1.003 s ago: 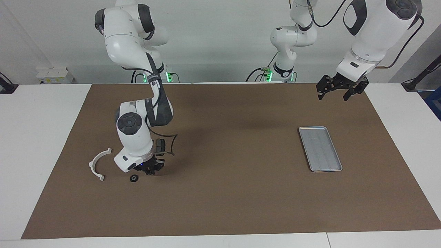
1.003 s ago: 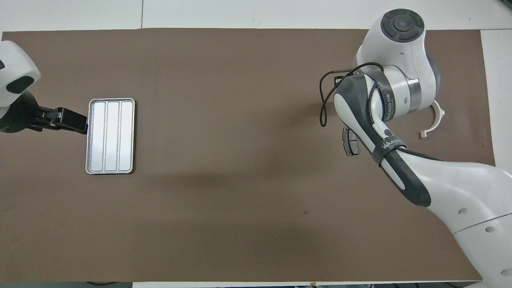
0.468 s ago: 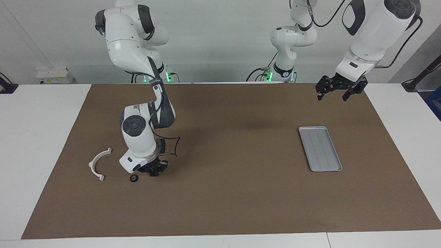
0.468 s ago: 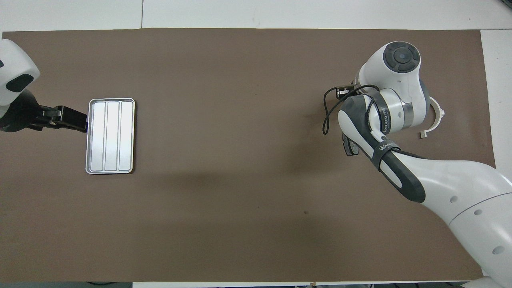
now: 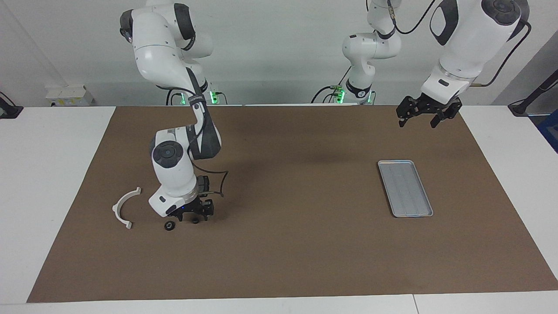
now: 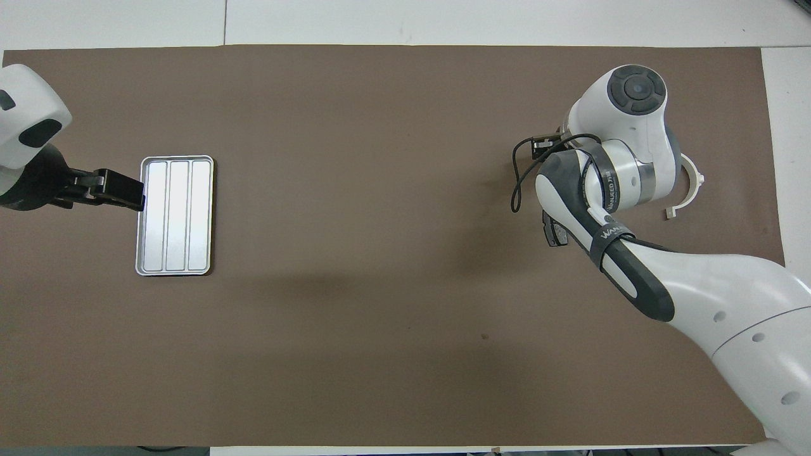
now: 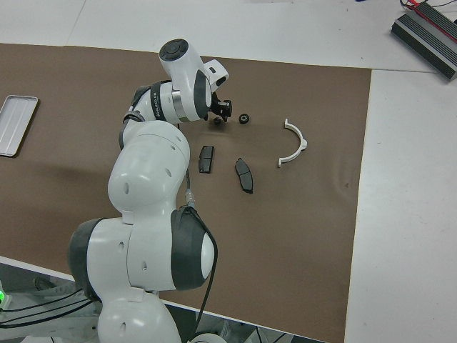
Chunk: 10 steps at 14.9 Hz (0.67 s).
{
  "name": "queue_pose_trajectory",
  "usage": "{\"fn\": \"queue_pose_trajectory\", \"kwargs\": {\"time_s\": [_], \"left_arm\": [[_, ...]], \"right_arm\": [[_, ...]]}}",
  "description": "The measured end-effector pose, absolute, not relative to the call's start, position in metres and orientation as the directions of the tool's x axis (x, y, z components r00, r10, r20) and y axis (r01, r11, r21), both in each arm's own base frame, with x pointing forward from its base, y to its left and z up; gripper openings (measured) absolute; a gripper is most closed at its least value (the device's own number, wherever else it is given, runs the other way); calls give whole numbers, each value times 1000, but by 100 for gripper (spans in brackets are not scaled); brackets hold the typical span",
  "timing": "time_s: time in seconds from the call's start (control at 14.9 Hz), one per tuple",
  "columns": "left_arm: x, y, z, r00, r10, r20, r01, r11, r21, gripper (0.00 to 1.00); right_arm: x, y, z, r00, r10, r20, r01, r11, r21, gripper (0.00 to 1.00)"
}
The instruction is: Place bearing gear from tray to pile
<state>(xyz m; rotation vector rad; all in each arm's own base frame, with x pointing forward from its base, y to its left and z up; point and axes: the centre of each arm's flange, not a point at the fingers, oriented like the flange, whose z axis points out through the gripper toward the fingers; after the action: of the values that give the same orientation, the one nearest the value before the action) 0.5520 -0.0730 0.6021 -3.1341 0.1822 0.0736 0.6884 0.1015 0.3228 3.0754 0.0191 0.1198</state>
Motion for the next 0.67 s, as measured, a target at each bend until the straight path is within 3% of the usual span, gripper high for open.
{"fn": "queue_pose_trajectory", "kwargs": {"time_s": [0.67], "left_arm": [[542, -72, 599, 985, -115, -128, -116, -993, 0, 100]], "right_arm": [[683, 89, 363, 997, -5, 79, -11, -997, 76, 100]]}}
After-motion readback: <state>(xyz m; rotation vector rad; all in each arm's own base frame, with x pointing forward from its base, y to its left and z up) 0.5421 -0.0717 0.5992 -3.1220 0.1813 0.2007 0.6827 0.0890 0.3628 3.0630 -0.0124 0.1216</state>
